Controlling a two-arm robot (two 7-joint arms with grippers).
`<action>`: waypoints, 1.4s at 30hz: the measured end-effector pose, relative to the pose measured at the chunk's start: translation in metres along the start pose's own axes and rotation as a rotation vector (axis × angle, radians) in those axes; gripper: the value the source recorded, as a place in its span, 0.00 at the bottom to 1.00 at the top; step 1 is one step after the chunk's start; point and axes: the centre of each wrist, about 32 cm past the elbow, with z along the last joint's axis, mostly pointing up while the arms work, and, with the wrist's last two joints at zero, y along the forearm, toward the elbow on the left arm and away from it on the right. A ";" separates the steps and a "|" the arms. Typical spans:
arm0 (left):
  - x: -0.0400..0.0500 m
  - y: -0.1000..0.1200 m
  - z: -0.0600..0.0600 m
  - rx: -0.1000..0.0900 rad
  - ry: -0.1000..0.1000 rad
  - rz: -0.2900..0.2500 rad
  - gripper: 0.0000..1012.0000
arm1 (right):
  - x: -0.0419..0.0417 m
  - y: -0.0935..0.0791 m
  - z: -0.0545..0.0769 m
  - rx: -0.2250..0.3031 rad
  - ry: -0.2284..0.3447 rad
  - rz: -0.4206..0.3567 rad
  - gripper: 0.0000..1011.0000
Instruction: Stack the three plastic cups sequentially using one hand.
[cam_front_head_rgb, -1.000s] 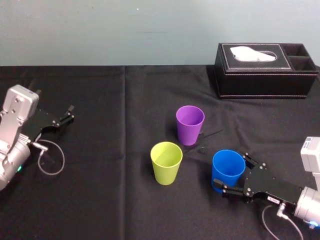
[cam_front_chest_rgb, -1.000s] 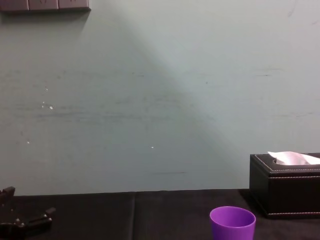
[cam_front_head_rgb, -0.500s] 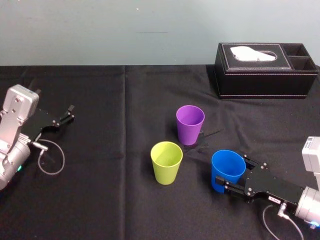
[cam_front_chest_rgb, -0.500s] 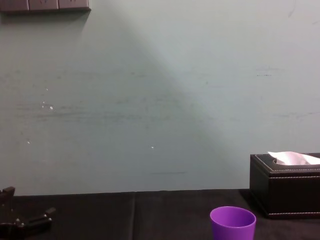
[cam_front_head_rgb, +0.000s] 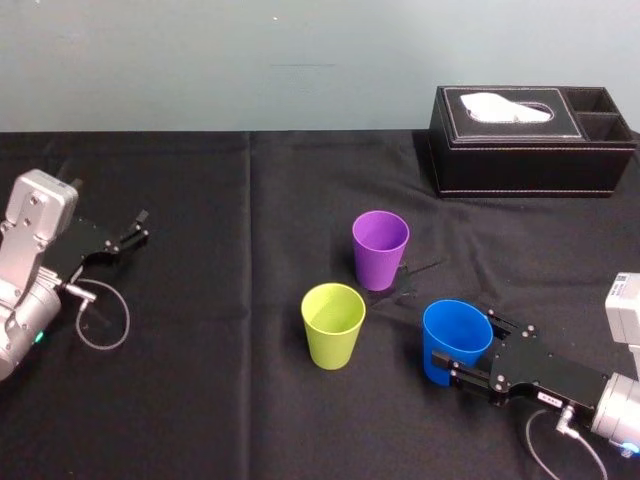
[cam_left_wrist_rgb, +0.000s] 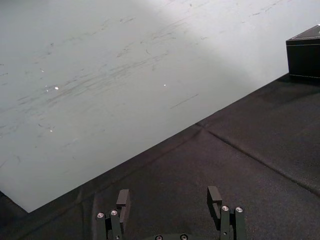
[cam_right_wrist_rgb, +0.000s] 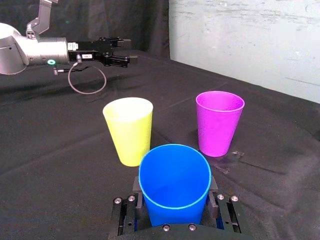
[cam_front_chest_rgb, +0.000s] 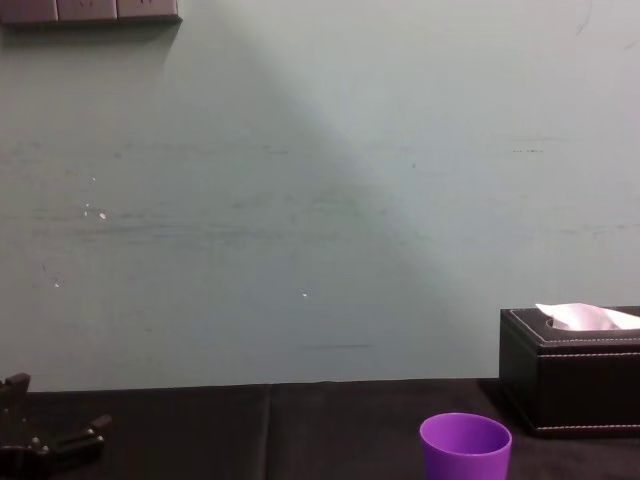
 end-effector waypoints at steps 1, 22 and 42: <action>0.0000 0.000 0.000 0.000 0.000 0.000 1.00 | 0.0000 0.000 0.000 0.000 0.000 0.000 0.71; 0.0000 0.000 0.000 0.000 0.000 0.000 1.00 | -0.0227 -0.012 0.062 0.010 -0.024 -0.108 0.71; 0.0000 0.000 0.000 0.000 0.000 0.000 1.00 | -0.0062 0.031 0.115 0.029 -0.085 -0.143 0.71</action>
